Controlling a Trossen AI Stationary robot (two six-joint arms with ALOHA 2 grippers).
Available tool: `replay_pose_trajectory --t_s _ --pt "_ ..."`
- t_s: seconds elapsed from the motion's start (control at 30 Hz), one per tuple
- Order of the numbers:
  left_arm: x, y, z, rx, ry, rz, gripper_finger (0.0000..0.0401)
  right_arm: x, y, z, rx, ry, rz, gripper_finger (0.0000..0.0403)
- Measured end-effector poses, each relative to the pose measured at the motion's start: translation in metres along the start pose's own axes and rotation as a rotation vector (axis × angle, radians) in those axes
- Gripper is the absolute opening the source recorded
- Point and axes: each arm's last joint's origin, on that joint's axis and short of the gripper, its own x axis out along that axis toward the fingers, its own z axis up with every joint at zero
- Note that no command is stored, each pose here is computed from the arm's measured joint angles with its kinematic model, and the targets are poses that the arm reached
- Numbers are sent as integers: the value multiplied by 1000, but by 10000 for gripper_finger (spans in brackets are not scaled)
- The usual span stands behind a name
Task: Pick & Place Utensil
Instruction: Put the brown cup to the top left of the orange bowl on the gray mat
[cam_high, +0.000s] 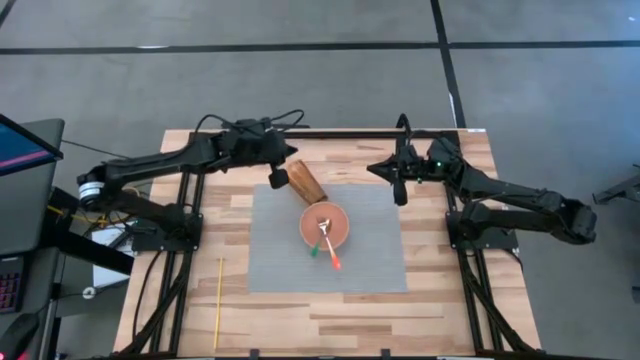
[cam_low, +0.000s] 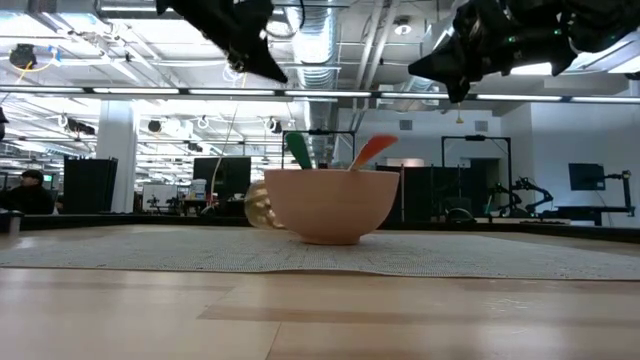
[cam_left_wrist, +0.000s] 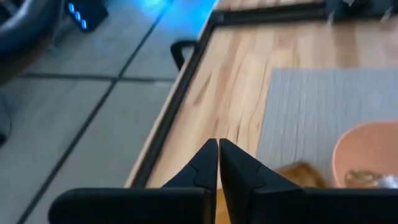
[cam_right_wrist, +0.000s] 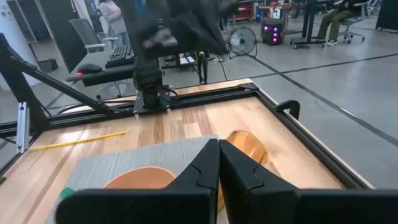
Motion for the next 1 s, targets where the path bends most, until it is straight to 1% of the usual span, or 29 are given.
replay_pose_trajectory --t_s 0.1,0.2,0.27,0.4,0.47,0.57,0.67,0.73,0.87,1.0 --pt "13 1 -18 -18 91 -10 34 1 2 0 0 1 12 1" --pt "29 6 -35 -109 148 -53 66 1 3 0 -1 2 19 1" --pt "40 12 -49 -159 202 -59 90 1 4 0 -1 3 23 1" --pt "58 34 -74 -250 302 -26 137 1 4 0 -1 3 23 1" --pt "64 45 -86 -299 316 -72 155 1 4 0 -1 3 23 1" --pt "70 60 -100 -391 292 -219 176 1 4 0 -1 3 23 1" --pt "70 72 -110 -490 236 -380 185 1 4 -1 0 4 23 1" --pt "70 78 -116 -538 209 -448 187 1 4 -1 0 4 23 1" --pt "76 86 -130 -579 241 -435 182 1 4 -1 0 4 23 1" --pt "89 84 -144 -605 288 -446 176 1 4 -1 0 5 23 1"
